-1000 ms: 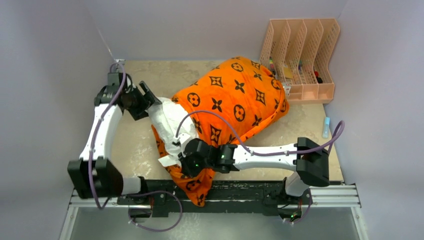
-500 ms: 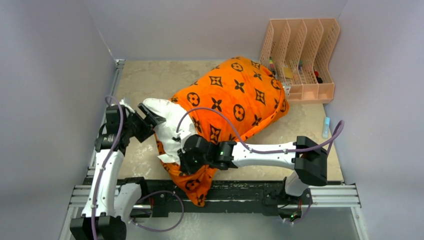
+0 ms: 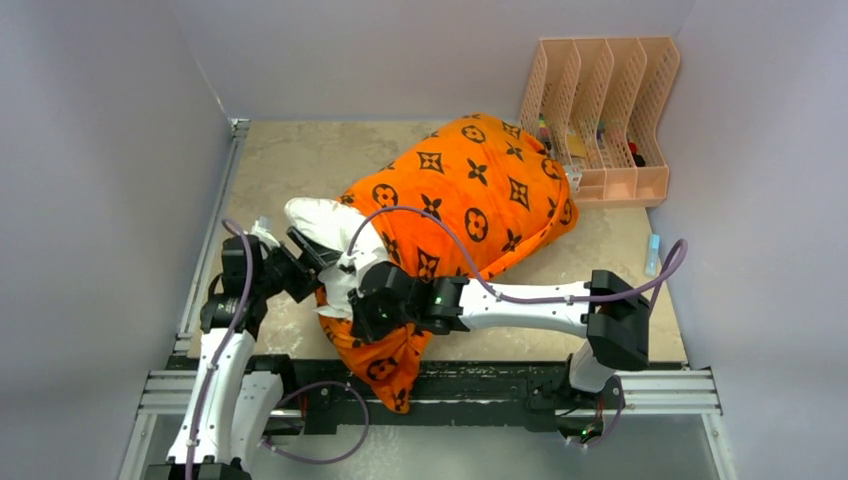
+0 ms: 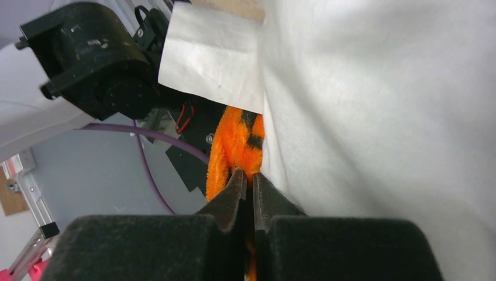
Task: Remove the pillowcase from the pillow
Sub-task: Remove the pillow from the pillowcase.
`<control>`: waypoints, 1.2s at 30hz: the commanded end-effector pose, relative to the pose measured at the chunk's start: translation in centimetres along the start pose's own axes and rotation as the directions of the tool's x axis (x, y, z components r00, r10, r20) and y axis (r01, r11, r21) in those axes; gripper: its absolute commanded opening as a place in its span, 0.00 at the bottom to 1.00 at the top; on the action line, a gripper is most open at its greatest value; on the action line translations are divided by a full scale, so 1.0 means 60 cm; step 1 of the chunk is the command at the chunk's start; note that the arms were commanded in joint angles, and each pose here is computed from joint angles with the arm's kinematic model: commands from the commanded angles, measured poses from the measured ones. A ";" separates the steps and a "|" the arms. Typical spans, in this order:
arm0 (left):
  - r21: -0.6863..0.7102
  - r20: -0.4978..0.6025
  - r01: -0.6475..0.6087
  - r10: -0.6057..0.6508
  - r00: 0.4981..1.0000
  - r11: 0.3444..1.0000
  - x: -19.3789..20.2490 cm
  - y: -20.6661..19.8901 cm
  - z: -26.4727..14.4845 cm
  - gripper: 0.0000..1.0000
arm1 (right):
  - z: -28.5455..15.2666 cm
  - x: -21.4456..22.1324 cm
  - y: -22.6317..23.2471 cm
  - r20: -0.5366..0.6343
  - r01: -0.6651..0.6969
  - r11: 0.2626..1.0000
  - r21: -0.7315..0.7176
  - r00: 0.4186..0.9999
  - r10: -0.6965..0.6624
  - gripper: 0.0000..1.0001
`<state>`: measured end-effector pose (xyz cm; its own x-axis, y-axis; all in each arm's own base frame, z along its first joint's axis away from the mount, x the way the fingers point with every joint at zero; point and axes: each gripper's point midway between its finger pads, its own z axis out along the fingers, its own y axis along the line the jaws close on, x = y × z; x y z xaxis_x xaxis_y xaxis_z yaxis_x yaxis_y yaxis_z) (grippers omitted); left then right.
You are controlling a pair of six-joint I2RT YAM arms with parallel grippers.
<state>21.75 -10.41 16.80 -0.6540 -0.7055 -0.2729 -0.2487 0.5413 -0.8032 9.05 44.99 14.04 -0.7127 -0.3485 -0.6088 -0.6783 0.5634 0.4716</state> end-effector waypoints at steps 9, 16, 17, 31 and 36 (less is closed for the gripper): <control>0.233 -0.040 -0.060 0.071 0.997 0.971 -0.016 -0.167 0.045 0.00 | 0.017 0.012 0.067 -0.062 0.172 0.981 -0.093 0.982 -0.178 0.00; 0.323 0.035 -0.144 0.140 0.989 0.935 -0.126 -0.336 0.058 0.00 | 0.017 0.144 0.115 -0.095 0.537 0.836 -0.109 0.832 -0.547 0.00; 0.346 0.042 -0.151 0.146 0.988 0.926 -0.138 -0.364 0.055 0.00 | 0.019 0.156 0.114 -0.110 0.561 0.820 -0.117 0.813 -0.572 0.00; 0.345 0.203 -0.152 0.084 0.976 0.926 -0.321 -0.408 0.005 0.00 | -0.027 0.288 0.017 -0.246 0.469 0.875 -0.119 0.840 -0.483 0.00; 0.544 0.205 -0.052 -0.073 0.976 0.838 -0.365 -0.415 -0.048 0.00 | -0.035 0.228 -0.069 -0.130 0.375 0.891 0.257 0.927 -0.352 0.00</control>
<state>36.29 -10.69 27.90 -0.6816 -0.7317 -0.0109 -0.3843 0.3706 -0.8455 7.55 39.70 8.10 -0.3091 -0.5622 -0.7670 -0.8436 0.5345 -0.0517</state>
